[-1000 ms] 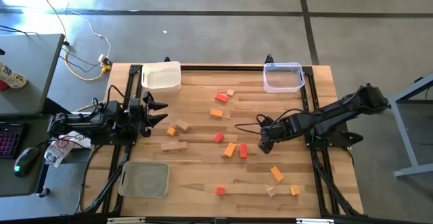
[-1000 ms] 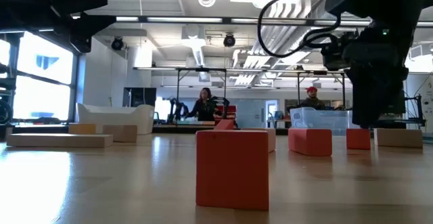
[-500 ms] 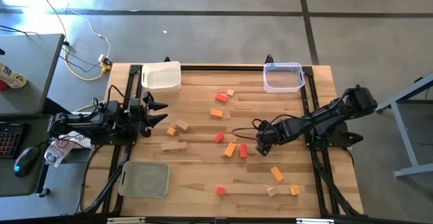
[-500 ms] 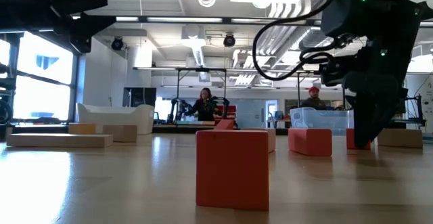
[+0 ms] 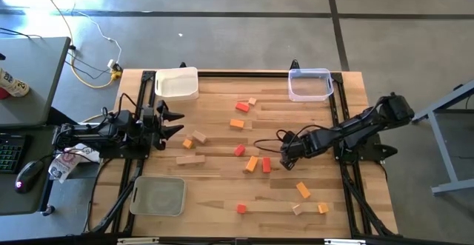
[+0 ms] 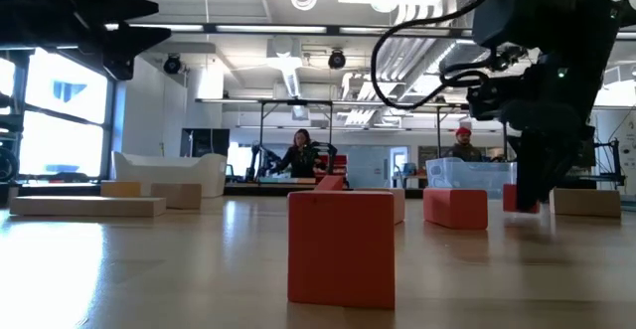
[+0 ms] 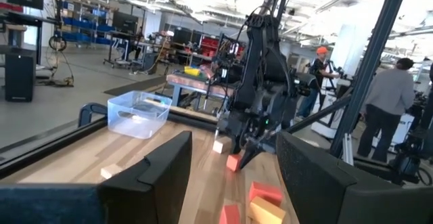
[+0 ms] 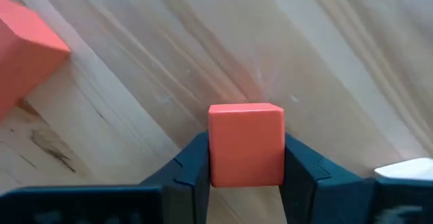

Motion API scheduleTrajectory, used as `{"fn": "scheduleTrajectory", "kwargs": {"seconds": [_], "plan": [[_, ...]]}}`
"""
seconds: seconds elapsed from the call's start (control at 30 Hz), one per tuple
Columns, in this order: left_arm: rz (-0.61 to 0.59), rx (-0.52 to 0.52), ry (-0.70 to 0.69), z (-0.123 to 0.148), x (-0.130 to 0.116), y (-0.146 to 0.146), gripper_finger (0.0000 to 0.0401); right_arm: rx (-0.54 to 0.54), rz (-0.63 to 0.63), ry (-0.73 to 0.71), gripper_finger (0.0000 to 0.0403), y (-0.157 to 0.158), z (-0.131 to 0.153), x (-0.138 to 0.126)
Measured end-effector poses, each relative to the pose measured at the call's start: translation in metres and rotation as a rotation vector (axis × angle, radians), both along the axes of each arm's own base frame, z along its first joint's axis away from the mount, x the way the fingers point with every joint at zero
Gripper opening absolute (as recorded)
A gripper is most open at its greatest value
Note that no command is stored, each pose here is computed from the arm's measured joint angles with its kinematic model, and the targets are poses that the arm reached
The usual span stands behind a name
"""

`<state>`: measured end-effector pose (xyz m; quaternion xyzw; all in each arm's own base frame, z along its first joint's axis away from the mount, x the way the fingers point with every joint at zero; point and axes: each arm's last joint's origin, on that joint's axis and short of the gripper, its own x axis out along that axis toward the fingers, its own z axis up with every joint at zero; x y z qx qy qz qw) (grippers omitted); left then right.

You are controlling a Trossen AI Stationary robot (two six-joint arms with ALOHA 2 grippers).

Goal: Sort & place blocks by color
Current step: Put the orange block into the transparent bin

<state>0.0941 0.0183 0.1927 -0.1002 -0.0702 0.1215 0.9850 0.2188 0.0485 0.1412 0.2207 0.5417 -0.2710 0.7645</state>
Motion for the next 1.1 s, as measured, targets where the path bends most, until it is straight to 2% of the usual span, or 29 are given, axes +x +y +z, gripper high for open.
{"fn": "scheduleTrajectory", "kwargs": {"seconds": [0.27,0.53,0.83,1.1], "plan": [[0.000,-0.007,0.042,-0.004,0.000,0.000,0.0202,-0.045,-0.040,-0.106,0.0108,-0.014,0.020,-0.002],[0.000,-0.013,0.078,-0.008,0.001,0.000,0.0202,-0.161,-0.125,-0.222,0.0110,-0.044,0.045,-0.007],[0.024,0.017,0.097,-0.009,0.000,0.001,0.0202,-0.359,-0.150,-0.430,0.0111,-0.079,0.082,-0.012],[0.041,0.039,0.097,0.001,0.000,0.001,0.0202,-0.639,-0.226,-0.561,0.0112,-0.112,0.115,-0.018]]}}
